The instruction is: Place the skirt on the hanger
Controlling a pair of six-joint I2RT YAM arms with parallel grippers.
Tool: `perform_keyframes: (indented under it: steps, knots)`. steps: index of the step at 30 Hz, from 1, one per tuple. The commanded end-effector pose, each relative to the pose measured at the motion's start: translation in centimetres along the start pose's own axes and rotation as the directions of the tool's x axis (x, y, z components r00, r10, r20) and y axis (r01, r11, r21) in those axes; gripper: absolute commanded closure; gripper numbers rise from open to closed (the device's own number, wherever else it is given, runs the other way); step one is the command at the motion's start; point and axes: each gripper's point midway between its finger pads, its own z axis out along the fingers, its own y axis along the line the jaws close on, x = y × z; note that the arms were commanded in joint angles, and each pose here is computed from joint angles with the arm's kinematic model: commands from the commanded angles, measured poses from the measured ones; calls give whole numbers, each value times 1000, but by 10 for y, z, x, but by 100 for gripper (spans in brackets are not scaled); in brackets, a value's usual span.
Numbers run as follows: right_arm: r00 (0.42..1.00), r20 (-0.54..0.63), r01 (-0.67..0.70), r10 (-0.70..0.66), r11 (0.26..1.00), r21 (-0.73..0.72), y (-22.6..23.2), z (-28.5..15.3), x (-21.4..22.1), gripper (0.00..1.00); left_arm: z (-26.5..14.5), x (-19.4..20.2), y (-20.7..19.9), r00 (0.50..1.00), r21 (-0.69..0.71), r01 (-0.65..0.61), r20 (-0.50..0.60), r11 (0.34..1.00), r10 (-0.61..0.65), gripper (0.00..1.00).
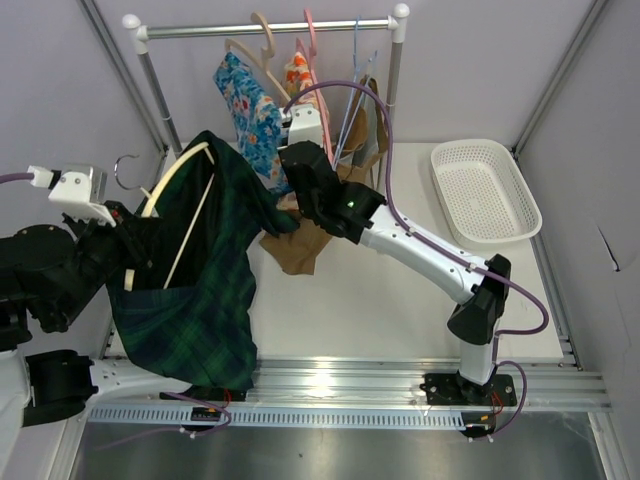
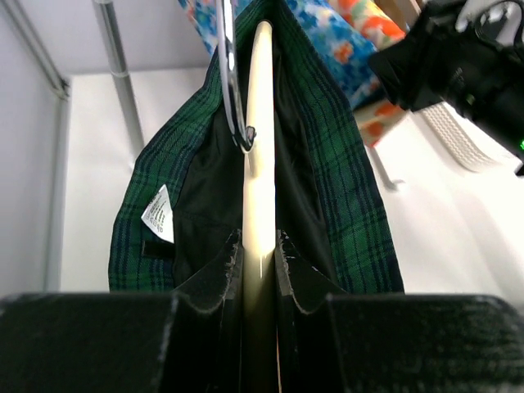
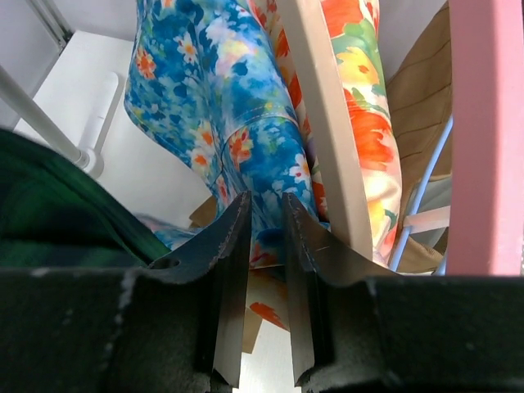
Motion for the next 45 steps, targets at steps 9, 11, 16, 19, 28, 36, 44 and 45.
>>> perform_keyframes:
  steps: [9,11,16,19,28,36,44,45]
  knots:
    - [996,28,-79,80,997,-8,-15,-7,-17,75,17,-65,-12,985,-106,26,174,994,-7,100]
    - [996,28,-82,82,997,-10,-16,-7,-18,75,22,-69,-18,984,-111,10,178,994,10,100]
    - [996,25,-90,90,996,-20,-15,-9,-17,75,45,-72,-36,986,-106,-40,156,994,56,100]
    - [996,20,-89,89,996,-24,-15,-8,-15,75,58,-75,-37,986,-89,-31,160,996,45,100]
    - [996,7,-83,84,995,-50,-11,-8,-13,75,100,-87,-35,988,-81,-2,157,997,14,100]
    - [996,-9,-85,85,993,-83,-7,-7,-14,76,123,-112,-13,979,-93,64,198,994,-44,100]
    - [995,-14,-98,97,990,-99,-11,-4,-17,76,153,-131,1,971,-60,98,226,993,-82,100]
    - [995,-15,-98,97,990,-104,-11,-4,-17,77,156,-131,-3,972,-27,94,221,995,-86,100]
